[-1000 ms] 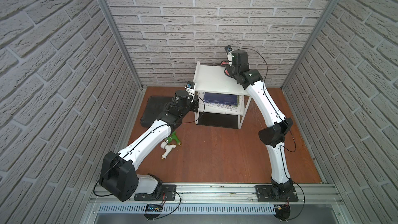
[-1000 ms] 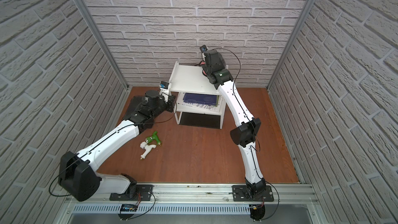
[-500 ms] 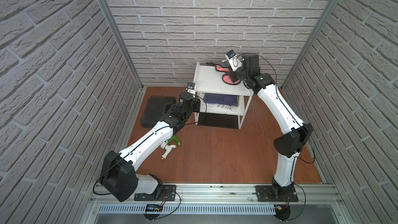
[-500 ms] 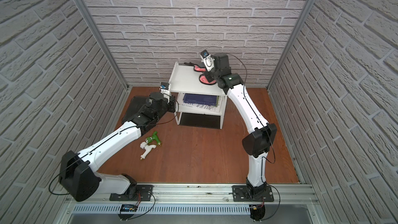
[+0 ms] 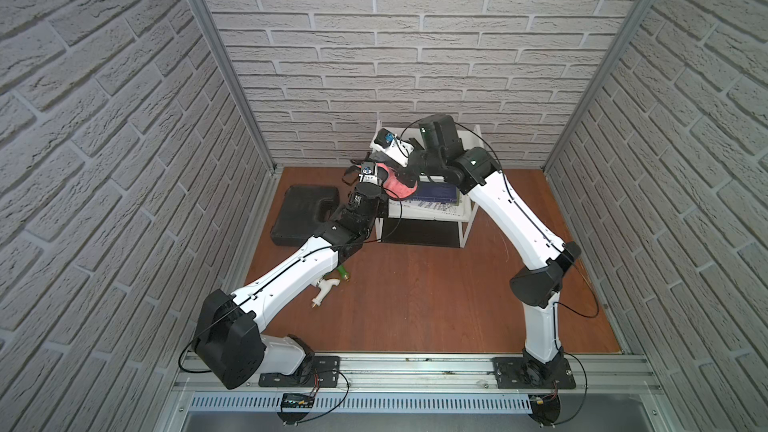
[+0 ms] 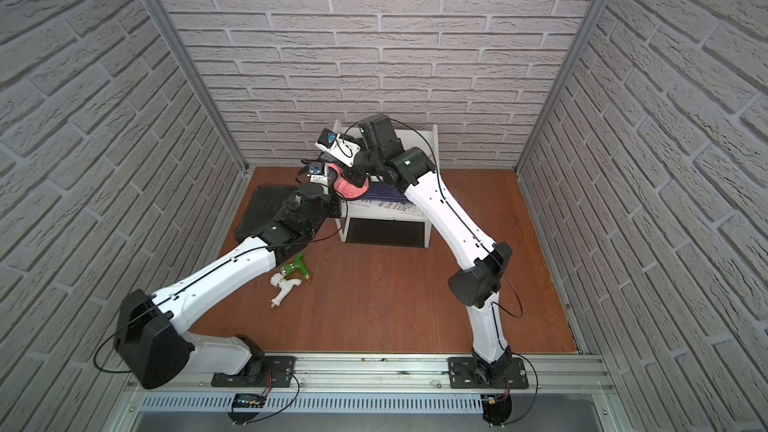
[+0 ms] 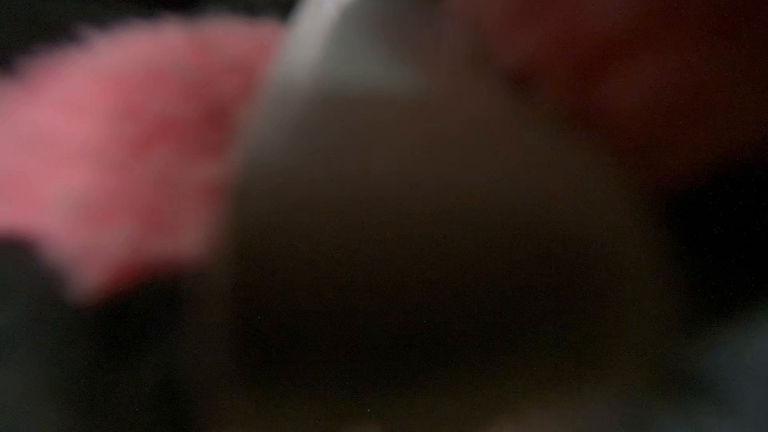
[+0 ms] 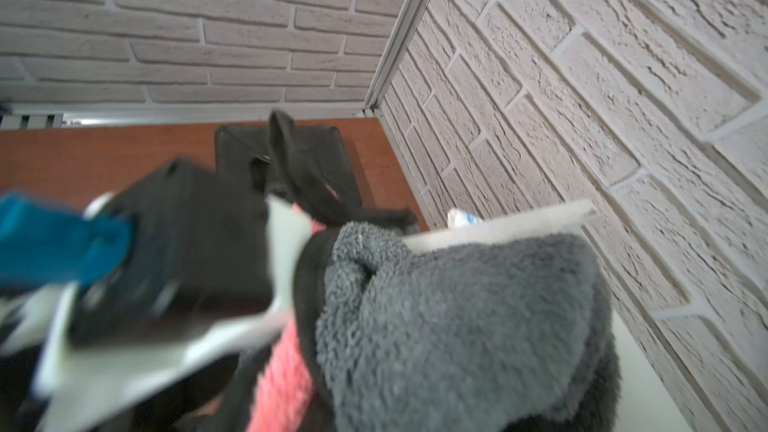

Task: Wipe the bookshelf clean with a cloth
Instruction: Wipe the dust from the shelf.

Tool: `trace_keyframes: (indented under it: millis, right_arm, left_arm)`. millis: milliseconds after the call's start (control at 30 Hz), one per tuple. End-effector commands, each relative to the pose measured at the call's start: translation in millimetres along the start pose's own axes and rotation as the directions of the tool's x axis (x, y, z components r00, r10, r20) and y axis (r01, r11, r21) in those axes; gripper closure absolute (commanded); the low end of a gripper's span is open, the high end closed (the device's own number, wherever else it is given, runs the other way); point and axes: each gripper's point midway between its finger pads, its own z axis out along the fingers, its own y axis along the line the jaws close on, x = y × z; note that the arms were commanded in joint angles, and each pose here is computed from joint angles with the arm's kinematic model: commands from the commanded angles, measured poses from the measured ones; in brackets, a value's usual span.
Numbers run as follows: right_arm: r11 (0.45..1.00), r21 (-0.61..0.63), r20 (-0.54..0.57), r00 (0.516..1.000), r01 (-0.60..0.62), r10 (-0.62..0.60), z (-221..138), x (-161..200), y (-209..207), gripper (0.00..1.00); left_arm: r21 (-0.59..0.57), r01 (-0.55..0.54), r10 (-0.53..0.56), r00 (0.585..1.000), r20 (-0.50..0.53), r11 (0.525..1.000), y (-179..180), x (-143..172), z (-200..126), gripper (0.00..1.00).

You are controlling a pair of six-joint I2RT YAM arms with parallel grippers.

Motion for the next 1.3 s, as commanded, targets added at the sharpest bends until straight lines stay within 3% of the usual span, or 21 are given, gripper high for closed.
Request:
trace_keyframes:
  millis: [0, 100, 200, 367, 500, 633, 833, 900, 1000, 1067, 1133, 1167, 1233, 1267]
  right_arm:
    - [0.994, 0.083, -0.157, 0.986, 0.066, -0.052, -61, 52, -19, 0.98]
    - [0.978, 0.204, -0.234, 0.972, 0.028, 0.021, -85, 85, -39, 0.97]
    - [0.96, 0.28, -0.253, 0.965, 0.005, 0.069, -89, 96, -46, 0.97]
    - [0.843, 0.524, -0.233, 0.931, -0.122, 0.28, -132, 117, -83, 0.97]
    - [0.742, 0.657, -0.275, 0.874, -0.134, 0.401, -152, 160, -102, 0.97]
    - [0.682, 0.72, -0.317, 0.812, -0.13, 0.49, -129, 195, -120, 0.97]
    - [0.602, 0.773, -0.216, 0.807, -0.203, 0.55, -76, 191, -163, 0.97]
    - [0.619, 0.742, -0.169, 0.823, -0.256, 0.543, -49, 182, -173, 0.97]
    - [0.694, 0.643, -0.154, 0.833, -0.324, 0.531, 3, 179, -175, 0.97]
    - [0.785, 0.528, -0.195, 0.853, -0.325, 0.484, 24, 167, -160, 0.97]
    - [0.908, 0.278, -0.212, 0.903, -0.312, 0.375, 40, 134, -116, 0.97]
    - [0.959, 0.084, -0.202, 0.937, -0.272, 0.284, 45, 112, -77, 0.97]
    - [0.966, -0.186, -0.196, 0.97, -0.179, 0.142, 33, 89, -9, 0.97]
    - [0.973, -0.193, -0.208, 0.974, -0.129, 0.088, 25, 89, -2, 0.97]
  left_arm:
    - [-0.104, 0.035, -0.04, 0.998, -0.039, 0.994, 25, 16, -5, 1.0]
    - [-0.089, 0.039, -0.042, 0.999, -0.035, 0.995, 23, 14, -6, 1.0]
    - [-0.085, 0.03, -0.033, 0.999, -0.033, 0.996, 23, 14, -4, 1.0]
    - [-0.062, 0.026, -0.028, 0.999, -0.027, 0.998, 30, 12, -2, 1.0]
    - [-0.079, 0.023, -0.027, 0.999, -0.047, 0.997, 41, 16, -1, 1.0]
    - [-0.065, 0.018, -0.022, 0.999, -0.049, 0.998, 45, 15, -2, 1.0]
    - [-0.043, -0.008, 0.005, 0.998, -0.069, 0.999, 41, 18, -1, 1.0]
    - [-0.016, 0.01, -0.011, 0.997, -0.077, 1.0, 35, 25, 2, 1.0]
    - [-0.008, 0.028, -0.028, 0.994, -0.104, 1.0, 31, 34, 7, 1.0]
    - [-0.013, 0.042, -0.043, 0.993, -0.11, 0.999, 31, 35, 9, 1.0]
    - [-0.011, 0.063, -0.064, 0.992, -0.113, 0.998, 29, 35, 9, 1.0]
    - [-0.007, 0.067, -0.068, 0.992, -0.11, 0.998, 27, 33, 9, 1.0]
    - [-0.01, 0.059, -0.06, 0.993, -0.103, 0.998, 25, 29, 9, 1.0]
    - [-0.013, 0.056, -0.057, 0.993, -0.102, 0.998, 26, 28, 9, 1.0]
